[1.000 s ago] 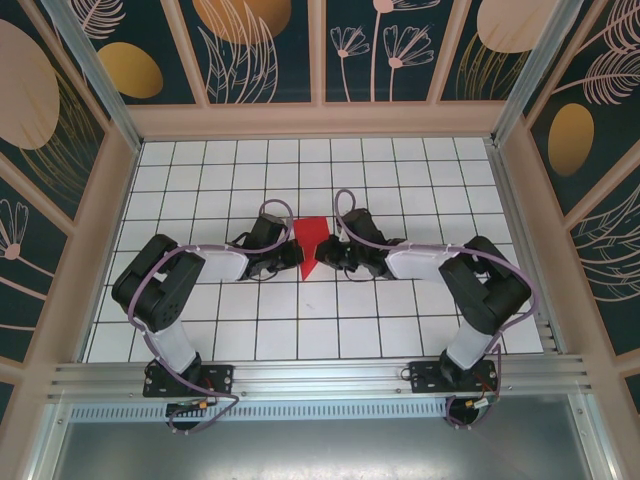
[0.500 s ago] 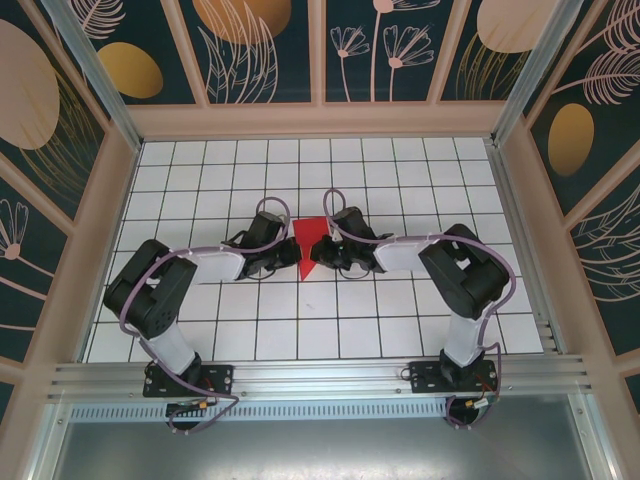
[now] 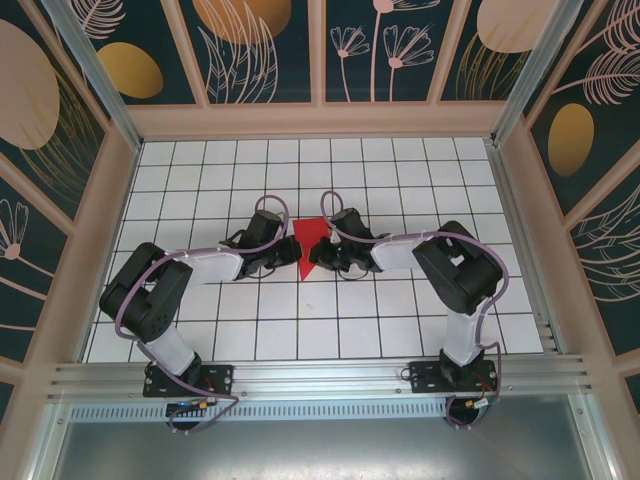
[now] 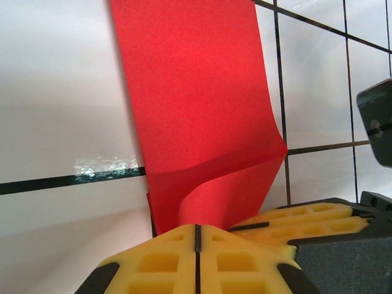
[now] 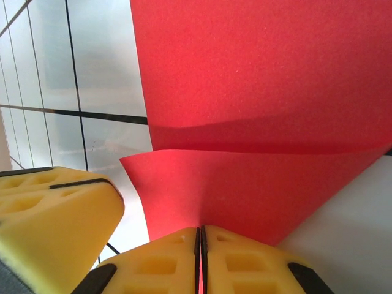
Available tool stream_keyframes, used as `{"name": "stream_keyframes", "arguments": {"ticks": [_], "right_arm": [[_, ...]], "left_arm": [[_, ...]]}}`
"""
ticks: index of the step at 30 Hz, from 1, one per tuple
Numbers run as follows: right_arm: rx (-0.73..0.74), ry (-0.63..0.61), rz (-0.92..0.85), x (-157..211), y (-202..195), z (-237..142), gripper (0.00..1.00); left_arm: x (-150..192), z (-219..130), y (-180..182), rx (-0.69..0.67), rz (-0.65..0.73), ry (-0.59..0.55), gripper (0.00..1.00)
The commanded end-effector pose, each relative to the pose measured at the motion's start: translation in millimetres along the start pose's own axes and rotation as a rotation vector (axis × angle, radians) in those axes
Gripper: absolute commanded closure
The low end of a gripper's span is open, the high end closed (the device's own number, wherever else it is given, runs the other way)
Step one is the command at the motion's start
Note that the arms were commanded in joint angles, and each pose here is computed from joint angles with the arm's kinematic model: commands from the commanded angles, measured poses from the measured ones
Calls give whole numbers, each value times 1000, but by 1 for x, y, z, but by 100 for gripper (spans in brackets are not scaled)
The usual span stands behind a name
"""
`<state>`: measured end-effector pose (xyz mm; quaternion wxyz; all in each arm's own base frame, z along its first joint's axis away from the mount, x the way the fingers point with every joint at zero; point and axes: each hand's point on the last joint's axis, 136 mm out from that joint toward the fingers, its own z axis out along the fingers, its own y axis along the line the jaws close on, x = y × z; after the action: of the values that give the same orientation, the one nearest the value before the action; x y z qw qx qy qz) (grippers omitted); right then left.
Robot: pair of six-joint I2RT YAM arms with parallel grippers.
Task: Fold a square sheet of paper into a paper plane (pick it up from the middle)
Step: Third fold the triangle at the center of the table.
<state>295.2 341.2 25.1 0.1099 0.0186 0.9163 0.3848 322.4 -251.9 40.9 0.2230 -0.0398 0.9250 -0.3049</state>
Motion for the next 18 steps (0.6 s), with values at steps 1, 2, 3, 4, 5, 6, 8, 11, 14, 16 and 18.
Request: {"name": "stream_keyframes", "arguments": {"ticks": [1, 2, 3, 4, 5, 6, 8, 11, 14, 16, 18], "right_arm": [[-27, 10, -25, -4, 6, 4, 86], [-26, 10, -24, -4, 6, 5, 86], [-24, 13, -25, -4, 5, 5, 86], [-22, 14, -24, -4, 5, 6, 86], [-19, 15, -23, -4, 4, 6, 86], [-12, 17, -19, -3, 2, 7, 86], [2, 12, -12, -4, 0, 6, 86], [21, 0, 5, -5, -4, 6, 86], [37, -12, 24, -7, -7, 5, 86], [48, -25, 39, -9, -9, 5, 86], [55, -31, 54, -11, -11, 5, 86]], "left_arm": [[-3, -7, -7, 27, 22, -11, 89], [-2, -6, -8, 32, 22, -8, 89], [-1, -6, -8, 38, 22, -5, 88], [0, -6, -9, 44, 20, -3, 88], [0, -5, -9, 47, 21, 2, 88], [2, -4, -9, 52, 18, 7, 88], [2, -3, -9, 57, 16, 10, 87], [4, -2, -8, 55, 14, 15, 87], [5, -2, -8, 59, 13, 18, 87], [7, -3, -9, 66, 9, 22, 87], [11, -5, -11, 83, 3, 30, 86]]}}
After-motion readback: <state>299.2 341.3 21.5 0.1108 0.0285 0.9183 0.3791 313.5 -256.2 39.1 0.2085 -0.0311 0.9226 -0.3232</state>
